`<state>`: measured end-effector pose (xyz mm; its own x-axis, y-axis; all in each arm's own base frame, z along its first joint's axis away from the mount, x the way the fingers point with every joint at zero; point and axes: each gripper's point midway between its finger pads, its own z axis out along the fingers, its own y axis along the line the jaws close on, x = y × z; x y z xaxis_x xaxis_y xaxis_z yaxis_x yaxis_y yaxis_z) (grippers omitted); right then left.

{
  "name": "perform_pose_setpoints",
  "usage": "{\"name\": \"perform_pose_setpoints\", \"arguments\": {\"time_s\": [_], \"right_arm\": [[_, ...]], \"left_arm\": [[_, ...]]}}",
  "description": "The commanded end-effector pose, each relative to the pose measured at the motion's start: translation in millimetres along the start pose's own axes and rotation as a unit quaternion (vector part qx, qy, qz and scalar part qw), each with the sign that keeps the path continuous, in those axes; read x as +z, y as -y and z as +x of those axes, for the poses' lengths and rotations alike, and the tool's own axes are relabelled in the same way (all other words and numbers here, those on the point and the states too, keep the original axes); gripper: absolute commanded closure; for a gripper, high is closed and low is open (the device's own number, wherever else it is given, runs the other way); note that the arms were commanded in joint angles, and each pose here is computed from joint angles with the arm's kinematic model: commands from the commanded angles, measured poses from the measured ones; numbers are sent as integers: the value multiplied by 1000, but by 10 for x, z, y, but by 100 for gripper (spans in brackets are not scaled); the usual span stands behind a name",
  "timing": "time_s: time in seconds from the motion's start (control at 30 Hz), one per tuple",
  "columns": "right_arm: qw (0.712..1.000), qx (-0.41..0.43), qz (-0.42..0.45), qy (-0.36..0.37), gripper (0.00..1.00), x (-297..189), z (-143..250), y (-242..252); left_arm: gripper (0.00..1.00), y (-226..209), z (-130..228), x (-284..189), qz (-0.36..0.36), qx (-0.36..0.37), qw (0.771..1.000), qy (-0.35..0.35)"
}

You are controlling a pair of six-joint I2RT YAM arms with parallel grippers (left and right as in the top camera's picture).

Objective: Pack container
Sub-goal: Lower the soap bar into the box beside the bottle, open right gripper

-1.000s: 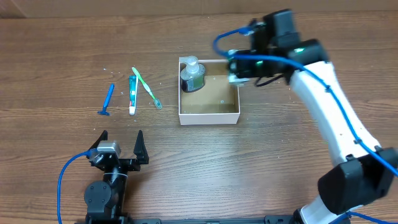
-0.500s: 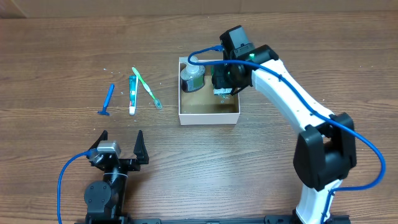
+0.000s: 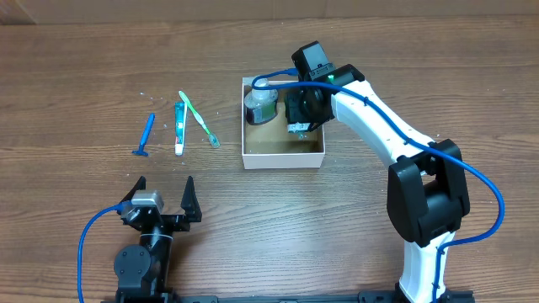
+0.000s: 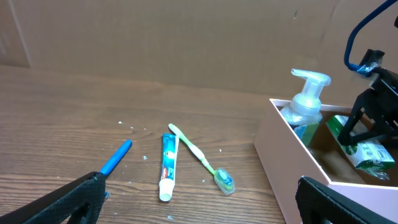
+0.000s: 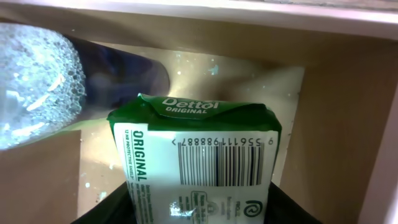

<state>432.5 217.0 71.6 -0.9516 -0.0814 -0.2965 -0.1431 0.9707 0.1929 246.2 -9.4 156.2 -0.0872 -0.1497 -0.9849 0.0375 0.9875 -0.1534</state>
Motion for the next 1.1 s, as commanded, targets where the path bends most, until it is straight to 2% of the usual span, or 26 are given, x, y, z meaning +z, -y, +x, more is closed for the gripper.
{"name": "perform_pose_setpoints", "arguments": {"time_s": [0.0,0.6,0.77,0.9,1.07], "right_arm": [[1000,-1,0,19,45,-56,-115,-15],[1000,-2,-3,27,44,-58,-156,-28],[999,-3,4,35,30,-121,-211,-20],[999,-2,1,43,22,-459,-311,-86],[997,-4,-9,74,17,-1297,-462,-213]], "left_arm": [[0,-38,-7,-4,-8,-2,1000,4],[0,-38,-7,-4,-8,-2,1000,4],[0,-38,-7,-4,-8,-2,1000,4],[0,-38,-7,-4,-8,-2,1000,4],[0,-38,-7,-4,-8,-2,1000,4]]}}
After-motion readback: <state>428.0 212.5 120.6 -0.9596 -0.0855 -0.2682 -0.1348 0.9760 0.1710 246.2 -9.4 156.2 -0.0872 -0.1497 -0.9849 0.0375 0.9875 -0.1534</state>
